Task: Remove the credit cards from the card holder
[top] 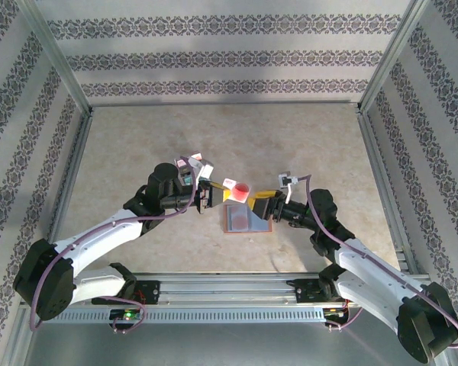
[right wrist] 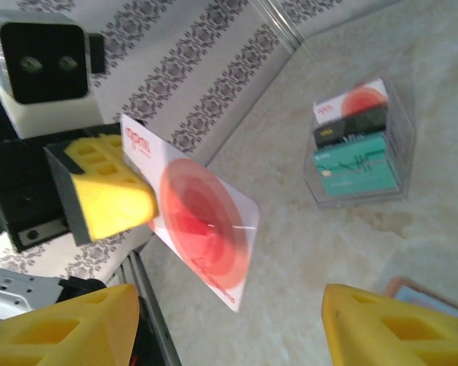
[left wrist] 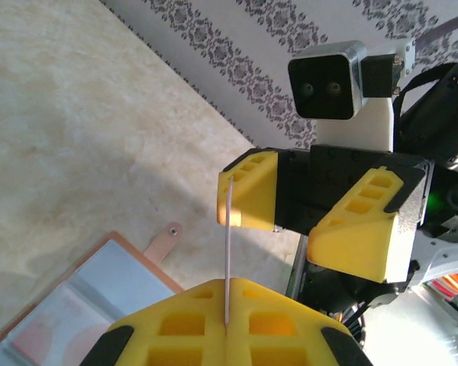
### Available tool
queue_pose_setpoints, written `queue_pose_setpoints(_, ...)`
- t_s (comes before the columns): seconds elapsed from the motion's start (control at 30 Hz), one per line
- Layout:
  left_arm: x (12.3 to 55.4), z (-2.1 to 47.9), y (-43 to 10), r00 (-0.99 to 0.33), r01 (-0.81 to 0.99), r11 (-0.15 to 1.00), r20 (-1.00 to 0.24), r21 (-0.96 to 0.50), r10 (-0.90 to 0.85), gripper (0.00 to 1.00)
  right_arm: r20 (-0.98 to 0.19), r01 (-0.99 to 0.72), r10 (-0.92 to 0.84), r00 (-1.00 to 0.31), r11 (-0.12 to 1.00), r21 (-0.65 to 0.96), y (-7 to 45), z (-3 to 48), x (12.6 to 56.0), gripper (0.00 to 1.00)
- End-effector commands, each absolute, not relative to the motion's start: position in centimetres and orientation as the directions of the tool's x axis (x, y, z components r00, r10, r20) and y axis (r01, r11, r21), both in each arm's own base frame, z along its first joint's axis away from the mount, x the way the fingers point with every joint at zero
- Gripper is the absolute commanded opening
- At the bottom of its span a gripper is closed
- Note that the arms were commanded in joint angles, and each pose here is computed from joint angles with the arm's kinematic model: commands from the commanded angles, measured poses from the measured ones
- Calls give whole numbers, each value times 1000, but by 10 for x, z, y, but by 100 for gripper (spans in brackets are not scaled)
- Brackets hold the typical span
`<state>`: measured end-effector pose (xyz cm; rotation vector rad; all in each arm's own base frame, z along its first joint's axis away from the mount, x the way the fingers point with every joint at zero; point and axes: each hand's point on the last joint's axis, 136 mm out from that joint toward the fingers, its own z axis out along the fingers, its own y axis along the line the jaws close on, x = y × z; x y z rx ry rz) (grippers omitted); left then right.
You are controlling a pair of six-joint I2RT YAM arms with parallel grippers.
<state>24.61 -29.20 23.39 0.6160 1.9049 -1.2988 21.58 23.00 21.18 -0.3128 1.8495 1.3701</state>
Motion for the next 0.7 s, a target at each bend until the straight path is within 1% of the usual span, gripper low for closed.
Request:
queue_pose_setpoints(0.0, 248, 258, -294, -593, 749, 304, -800, -589, -90, 0, -747, -674, 291, -598, 323, 665, 237, 240, 216, 64)
queue_pose_setpoints(0.17, 248, 261, -296, -598, 749, 286, -796, -598, -96, 1, -748, -683, 268, -607, 303, 664, 246, 239, 216, 60)
queue_pose_setpoints(0.2, 247, 260, -296, -602, 748, 282, -793, -601, -94, 1, -758, -701, 279, -590, 290, 652, 249, 252, 218, 59)
queue_pose_setpoints(0.27, 247, 260, -297, -607, 746, 275, -790, -606, -94, 1, -763, -712, 279, -583, 278, 645, 252, 256, 218, 56)
queue_pose_setpoints(0.4, 248, 256, -298, -619, 737, 273, -780, -618, -97, 3, -773, -731, 281, -569, 258, 632, 256, 264, 218, 46)
queue_pose_setpoints(0.43, 248, 255, -298, -621, 735, 272, -778, -621, -97, 3, -773, -731, 281, -569, 259, 632, 256, 264, 218, 45)
queue_pose_setpoints(0.5, 248, 254, -298, -625, 733, 270, -775, -625, -97, 3, -774, -734, 278, -568, 253, 630, 258, 265, 218, 38)
queue_pose_setpoints(0.53, 249, 254, -298, -625, 732, 270, -774, -625, -98, 4, -775, -736, 273, -570, 248, 629, 259, 265, 217, 32)
queue_pose_setpoints(0.57, 249, 254, -299, -627, 731, 267, -772, -628, -99, 4, -775, -738, 271, -570, 245, 629, 259, 265, 217, 29)
queue_pose_setpoints(0.6, 250, 255, -299, -628, 731, 262, -772, -630, -101, 4, -776, -739, 266, -572, 242, 629, 260, 265, 217, 21)
queue_pose_setpoints(0.63, 250, 256, -299, -633, 729, 252, -767, -636, -104, 7, -776, -741, 259, -574, 239, 628, 261, 264, 217, 9)
queue_pose_setpoints(0.67, 251, 259, -297, -631, 734, 247, -770, -633, -98, 16, -780, -741, 257, -571, 246, 624, 260, 264, 217, 0)
